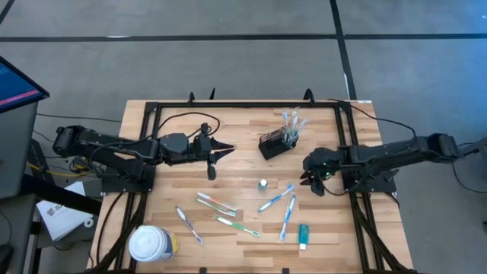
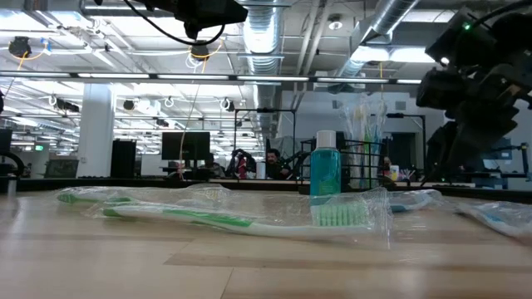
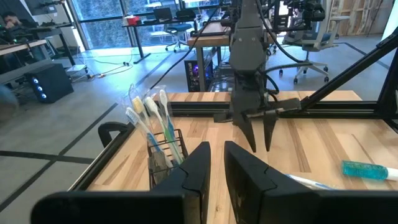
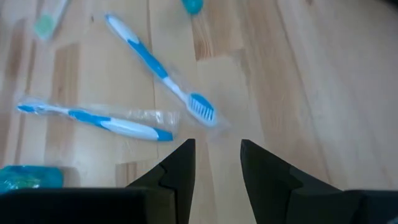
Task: Pick & Place toothbrushing station
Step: Put the blue toothbrush into the mesh organizer
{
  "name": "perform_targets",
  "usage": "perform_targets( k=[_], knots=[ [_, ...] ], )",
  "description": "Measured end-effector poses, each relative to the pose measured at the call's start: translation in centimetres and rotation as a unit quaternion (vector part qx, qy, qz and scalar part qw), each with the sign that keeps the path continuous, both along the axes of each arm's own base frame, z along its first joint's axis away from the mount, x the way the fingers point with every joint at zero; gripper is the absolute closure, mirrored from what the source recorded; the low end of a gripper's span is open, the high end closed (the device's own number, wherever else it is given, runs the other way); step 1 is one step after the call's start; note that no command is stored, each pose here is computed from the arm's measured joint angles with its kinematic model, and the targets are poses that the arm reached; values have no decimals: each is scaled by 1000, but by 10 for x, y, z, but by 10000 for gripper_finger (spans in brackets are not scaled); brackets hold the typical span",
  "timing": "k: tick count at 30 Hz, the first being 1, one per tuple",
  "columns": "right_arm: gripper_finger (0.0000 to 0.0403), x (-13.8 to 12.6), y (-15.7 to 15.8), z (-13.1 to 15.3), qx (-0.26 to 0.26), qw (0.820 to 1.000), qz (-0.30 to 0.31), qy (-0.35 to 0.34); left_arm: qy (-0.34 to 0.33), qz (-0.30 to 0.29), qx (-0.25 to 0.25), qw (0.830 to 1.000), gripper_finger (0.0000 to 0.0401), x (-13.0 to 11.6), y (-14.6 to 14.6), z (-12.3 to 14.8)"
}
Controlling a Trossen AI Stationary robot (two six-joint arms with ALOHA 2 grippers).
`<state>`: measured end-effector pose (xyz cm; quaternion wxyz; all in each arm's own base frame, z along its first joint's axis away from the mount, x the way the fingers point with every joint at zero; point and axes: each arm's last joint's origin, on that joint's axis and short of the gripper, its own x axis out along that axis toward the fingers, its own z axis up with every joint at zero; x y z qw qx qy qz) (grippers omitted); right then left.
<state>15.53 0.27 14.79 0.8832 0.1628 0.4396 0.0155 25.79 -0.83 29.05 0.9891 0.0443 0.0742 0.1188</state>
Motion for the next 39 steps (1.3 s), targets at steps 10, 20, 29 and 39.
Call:
perform_targets(
  k=[10,20,29,39],
  knots=[
    [285,11,2,-14,6,1000,-3,29,0,0,0,1000,361,0,0,0],
    [285,19,2,-30,7,998,-3,62,0,0,0,1000,361,0,0,0],
    [285,23,2,-33,15,998,2,56,0,0,0,1000,361,0,0,0],
    [285,25,2,-32,17,999,4,47,0,0,0,1000,361,0,0,0]
  ],
)
